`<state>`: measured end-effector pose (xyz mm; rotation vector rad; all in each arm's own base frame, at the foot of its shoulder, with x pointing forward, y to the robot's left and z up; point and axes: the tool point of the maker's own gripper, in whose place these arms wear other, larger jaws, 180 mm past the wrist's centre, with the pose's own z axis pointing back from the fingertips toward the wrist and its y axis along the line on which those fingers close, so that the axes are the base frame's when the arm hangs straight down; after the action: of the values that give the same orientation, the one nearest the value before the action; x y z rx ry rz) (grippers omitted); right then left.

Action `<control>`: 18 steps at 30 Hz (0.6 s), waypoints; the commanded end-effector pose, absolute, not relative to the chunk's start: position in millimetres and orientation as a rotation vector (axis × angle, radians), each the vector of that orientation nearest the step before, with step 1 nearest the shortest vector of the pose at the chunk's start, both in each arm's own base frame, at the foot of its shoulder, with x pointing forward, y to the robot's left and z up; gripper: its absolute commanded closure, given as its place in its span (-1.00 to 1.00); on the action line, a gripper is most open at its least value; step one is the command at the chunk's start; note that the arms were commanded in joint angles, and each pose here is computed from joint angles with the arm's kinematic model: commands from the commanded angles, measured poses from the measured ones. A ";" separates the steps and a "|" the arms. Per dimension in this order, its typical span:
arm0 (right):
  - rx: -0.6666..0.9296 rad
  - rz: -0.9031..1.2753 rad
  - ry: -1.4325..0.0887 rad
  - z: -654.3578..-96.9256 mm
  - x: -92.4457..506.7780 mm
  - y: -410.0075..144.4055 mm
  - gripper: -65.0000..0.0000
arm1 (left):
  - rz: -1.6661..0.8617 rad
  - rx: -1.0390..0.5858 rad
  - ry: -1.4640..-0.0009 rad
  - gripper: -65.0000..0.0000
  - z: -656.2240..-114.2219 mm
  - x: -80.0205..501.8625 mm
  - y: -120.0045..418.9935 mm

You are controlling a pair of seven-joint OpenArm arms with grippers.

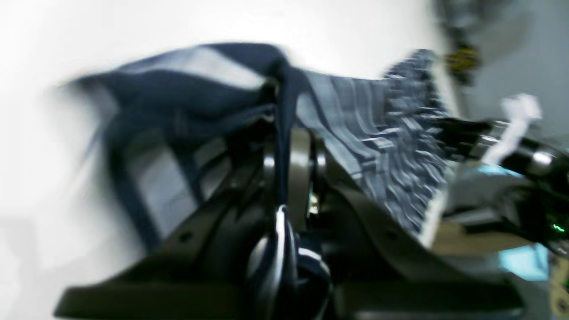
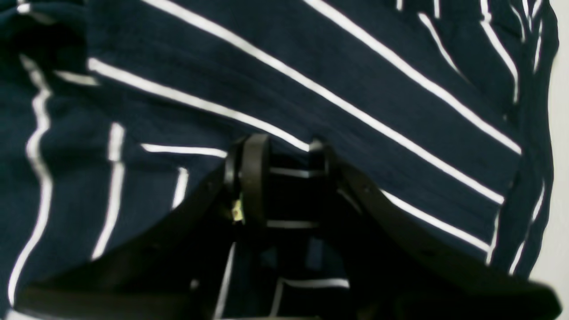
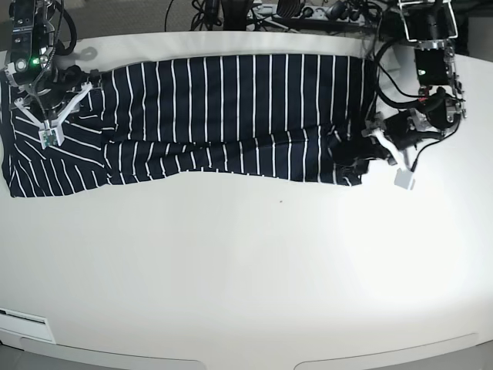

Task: Fold the T-shirt properly
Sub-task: 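Reach the left gripper to the strip end and grasp it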

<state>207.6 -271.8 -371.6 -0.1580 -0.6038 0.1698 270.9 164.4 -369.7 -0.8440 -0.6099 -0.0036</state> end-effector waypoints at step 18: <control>-0.168 0.212 -0.702 -343.6 223.8 -264.1 0.43 | 0.000 -0.755 -0.629 -0.15 -352.2 273.0 215.5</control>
<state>216.5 -262.5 -355.2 -0.1532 -0.6604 0.1944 269.0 206.0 -357.7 -0.7902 -0.6128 0.0169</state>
